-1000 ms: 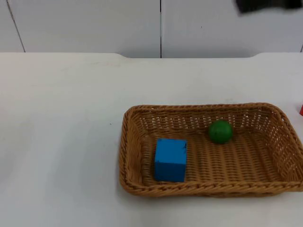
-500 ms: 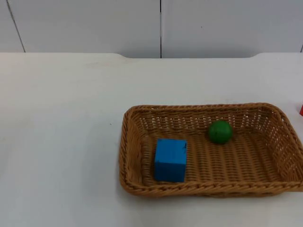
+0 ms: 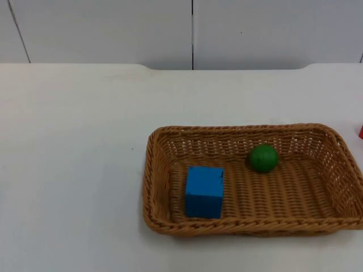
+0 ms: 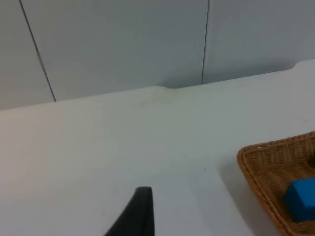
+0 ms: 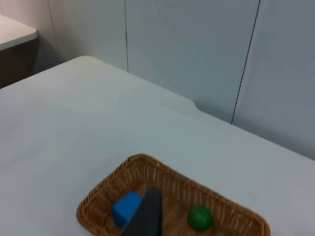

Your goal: Place all geometric objects except the red cube into the basket.

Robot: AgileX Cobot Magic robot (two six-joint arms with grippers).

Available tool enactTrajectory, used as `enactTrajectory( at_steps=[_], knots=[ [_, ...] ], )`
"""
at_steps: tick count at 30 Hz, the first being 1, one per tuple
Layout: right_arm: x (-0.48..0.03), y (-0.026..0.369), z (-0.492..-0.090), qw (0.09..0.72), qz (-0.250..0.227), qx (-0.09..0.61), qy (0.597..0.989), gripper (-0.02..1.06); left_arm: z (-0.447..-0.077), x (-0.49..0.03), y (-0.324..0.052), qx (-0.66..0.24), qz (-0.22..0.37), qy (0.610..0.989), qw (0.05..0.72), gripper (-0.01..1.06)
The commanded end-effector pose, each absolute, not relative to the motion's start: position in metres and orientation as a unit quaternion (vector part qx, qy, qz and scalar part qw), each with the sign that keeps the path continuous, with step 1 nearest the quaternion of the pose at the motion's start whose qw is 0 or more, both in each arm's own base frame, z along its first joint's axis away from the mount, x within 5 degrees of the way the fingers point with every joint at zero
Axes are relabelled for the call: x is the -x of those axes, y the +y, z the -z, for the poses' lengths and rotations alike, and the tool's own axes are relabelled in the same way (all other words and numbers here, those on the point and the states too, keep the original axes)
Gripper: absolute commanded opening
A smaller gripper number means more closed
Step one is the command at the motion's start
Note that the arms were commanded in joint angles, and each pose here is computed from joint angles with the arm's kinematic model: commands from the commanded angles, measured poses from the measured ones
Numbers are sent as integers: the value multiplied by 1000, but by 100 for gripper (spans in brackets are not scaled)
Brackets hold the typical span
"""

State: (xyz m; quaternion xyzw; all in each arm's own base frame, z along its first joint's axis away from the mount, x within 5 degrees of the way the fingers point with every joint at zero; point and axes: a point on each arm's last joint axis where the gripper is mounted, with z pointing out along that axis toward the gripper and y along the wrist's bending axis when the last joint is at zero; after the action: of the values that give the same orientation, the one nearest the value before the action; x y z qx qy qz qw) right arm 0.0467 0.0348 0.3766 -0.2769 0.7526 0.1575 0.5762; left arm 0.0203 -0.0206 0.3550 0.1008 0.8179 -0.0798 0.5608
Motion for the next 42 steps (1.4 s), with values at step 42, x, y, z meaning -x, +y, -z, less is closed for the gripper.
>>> enactTrajectory(
  at_steps=[42],
  knots=[
    [1, -12, -280, 516, -90, 244, 816, 84, -274, 5, -4, -17, 28, 858, 512, 105]
  ],
)
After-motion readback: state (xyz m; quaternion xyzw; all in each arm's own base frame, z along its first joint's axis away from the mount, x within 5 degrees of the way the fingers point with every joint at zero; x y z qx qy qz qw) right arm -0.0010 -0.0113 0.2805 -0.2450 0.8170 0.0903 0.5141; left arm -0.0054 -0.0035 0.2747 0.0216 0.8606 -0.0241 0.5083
